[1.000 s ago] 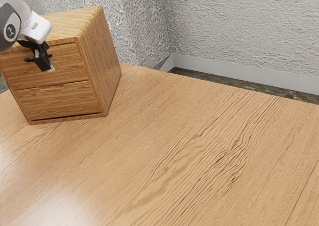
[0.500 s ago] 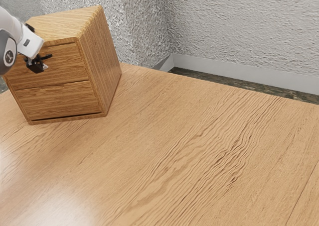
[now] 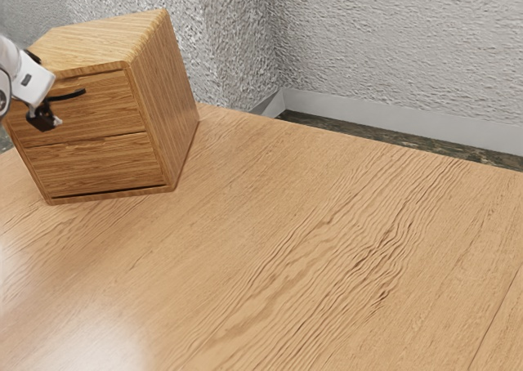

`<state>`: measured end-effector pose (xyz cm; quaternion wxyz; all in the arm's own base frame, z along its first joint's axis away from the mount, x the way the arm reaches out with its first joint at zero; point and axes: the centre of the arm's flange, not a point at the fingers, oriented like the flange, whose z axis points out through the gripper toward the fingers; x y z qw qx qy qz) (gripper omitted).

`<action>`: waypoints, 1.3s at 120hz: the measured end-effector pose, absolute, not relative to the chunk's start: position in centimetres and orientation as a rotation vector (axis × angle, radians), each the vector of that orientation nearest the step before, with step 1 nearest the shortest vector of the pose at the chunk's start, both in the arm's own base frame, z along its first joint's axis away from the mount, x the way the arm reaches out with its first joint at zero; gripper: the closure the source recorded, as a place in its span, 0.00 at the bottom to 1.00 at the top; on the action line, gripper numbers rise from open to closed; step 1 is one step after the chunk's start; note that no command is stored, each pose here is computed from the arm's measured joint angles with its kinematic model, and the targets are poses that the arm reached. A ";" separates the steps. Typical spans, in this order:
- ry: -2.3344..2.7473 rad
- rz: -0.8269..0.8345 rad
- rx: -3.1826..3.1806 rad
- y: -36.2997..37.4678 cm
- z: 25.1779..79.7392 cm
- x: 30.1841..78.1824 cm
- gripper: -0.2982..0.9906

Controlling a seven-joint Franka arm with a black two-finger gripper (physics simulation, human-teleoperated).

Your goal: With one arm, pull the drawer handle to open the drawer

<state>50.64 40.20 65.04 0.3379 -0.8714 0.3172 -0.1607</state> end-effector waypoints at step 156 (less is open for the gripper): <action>0.872 -0.393 -2.324 36.8 61.5 47.7 0.23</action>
